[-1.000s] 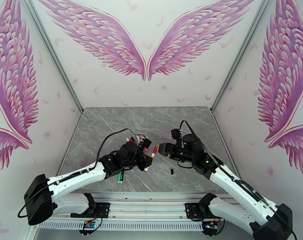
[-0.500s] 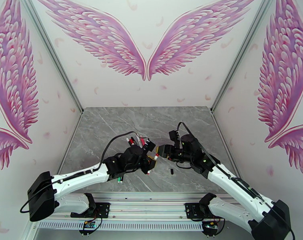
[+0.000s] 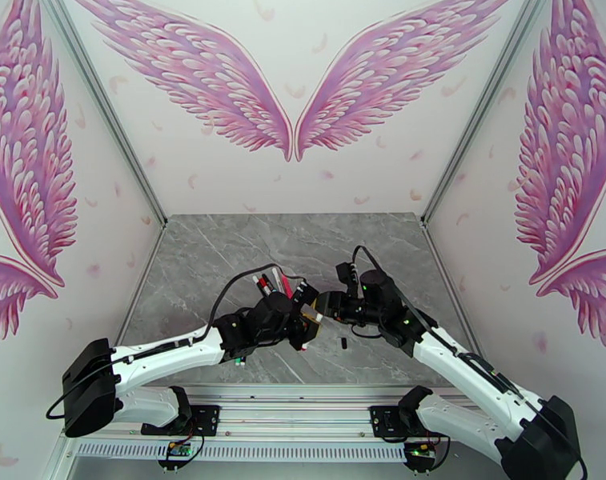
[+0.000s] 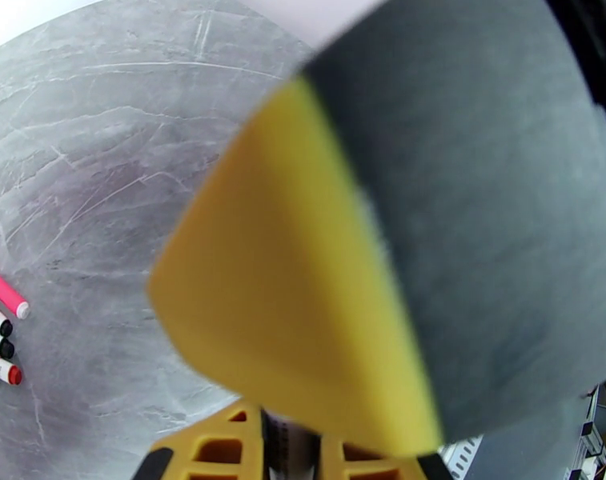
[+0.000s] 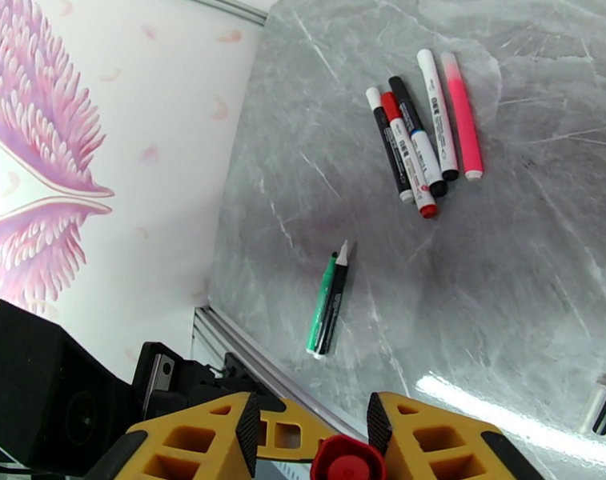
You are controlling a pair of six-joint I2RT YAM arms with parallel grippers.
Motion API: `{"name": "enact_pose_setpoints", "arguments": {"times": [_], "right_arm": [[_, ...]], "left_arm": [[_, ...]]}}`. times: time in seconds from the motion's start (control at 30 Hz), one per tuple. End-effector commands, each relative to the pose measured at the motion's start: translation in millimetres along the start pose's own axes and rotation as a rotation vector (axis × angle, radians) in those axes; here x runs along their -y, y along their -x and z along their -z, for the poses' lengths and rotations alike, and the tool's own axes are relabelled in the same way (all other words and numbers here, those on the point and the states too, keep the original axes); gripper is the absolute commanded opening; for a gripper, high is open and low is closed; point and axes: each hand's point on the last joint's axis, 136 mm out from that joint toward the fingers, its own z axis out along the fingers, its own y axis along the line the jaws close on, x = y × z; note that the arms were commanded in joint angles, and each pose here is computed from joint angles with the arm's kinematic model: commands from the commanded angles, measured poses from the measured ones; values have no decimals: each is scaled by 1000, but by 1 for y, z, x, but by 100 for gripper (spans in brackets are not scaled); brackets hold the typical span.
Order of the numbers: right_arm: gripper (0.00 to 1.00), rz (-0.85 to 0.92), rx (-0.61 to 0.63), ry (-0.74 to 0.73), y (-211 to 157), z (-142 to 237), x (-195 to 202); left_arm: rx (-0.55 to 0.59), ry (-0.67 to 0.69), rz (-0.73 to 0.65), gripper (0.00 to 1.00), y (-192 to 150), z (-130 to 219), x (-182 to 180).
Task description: Open the pen caps
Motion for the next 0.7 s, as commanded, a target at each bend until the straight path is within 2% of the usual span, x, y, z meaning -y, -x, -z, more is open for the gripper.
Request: {"name": "enact_pose_setpoints", "arguments": {"times": [0.0,0.3,0.6,0.67], "right_arm": [[40,1,0,8,-1,-3,3],[25,24,8,-61,0,1,13],[18,35,23,-76,2,4,14],[18,37,28,-74,3,6,13]], "left_arm": [[38,-21,3,17,17,1,10],[14,0,17,17,12,-1,6],[11,-8,22,18,12,-1,7],[8,-21,26,22,11,-1,9]]}}
